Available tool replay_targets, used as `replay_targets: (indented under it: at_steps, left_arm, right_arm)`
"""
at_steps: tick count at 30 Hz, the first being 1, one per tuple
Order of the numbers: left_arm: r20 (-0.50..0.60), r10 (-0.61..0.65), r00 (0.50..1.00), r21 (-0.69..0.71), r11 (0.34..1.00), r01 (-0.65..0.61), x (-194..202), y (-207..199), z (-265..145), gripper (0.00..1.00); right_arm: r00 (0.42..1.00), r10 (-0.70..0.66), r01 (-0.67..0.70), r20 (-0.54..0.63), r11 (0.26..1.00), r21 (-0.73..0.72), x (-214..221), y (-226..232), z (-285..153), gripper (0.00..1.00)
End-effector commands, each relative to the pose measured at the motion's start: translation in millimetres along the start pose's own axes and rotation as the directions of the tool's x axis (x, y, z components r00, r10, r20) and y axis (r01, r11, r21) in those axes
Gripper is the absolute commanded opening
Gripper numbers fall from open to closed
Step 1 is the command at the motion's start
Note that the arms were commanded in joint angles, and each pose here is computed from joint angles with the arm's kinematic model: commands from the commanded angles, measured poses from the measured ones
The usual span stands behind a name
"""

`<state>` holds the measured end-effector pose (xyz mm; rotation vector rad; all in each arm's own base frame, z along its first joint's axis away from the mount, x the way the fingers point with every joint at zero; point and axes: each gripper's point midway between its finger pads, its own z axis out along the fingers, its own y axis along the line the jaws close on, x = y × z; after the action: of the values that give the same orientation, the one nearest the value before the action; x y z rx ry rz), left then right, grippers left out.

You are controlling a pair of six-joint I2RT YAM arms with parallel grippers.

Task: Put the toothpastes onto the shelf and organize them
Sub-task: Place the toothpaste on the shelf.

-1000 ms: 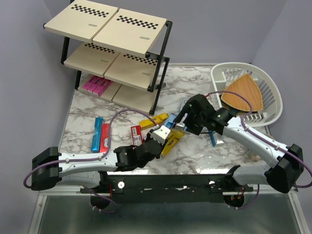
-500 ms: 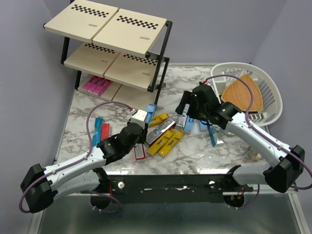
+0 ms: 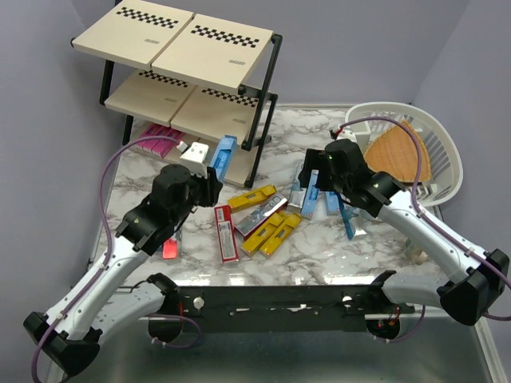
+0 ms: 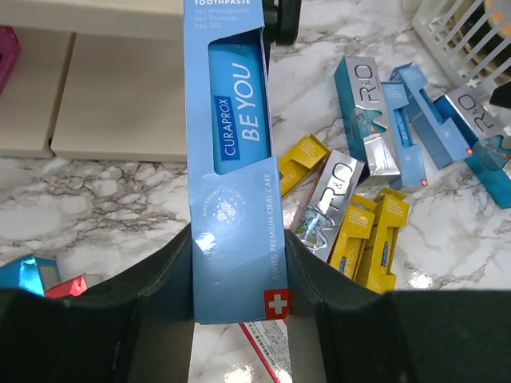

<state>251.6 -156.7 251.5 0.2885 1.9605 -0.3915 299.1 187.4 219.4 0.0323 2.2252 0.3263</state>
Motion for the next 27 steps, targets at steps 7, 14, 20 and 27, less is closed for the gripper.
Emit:
replay_targets:
  at_steps: [7, 14, 20, 27]
  left_arm:
    - [0.023, 0.067, 0.997, 0.063, 0.996, -0.069, -63.0, 24.8, -10.1, 0.07]
    - [0.088, 0.046, 0.995, -0.039, 0.998, -0.042, -105.0, 99.8, 8.0, 0.07]
    - [0.14, 0.067, 0.988, -0.127, 0.991, -0.05, -140.4, 176.5, 24.3, 0.07]
    - [0.126, 0.123, 0.984, -0.244, 0.966, -0.089, -171.5, 259.9, 30.4, 0.08]
  right_arm:
    - [0.989, -0.112, 0.11, 0.094, 0.994, 0.025, -10.9, -17.7, -10.3, 1.0]
    - [0.981, -0.151, 0.153, 0.122, 0.988, -0.01, -11.4, -14.8, -12.1, 1.0]
    - [0.965, -0.207, 0.215, 0.162, 0.976, -0.033, -18.0, -10.1, -9.8, 1.0]
    - [0.953, -0.245, 0.25, 0.179, 0.968, -0.006, -21.6, -14.3, -6.6, 1.0]
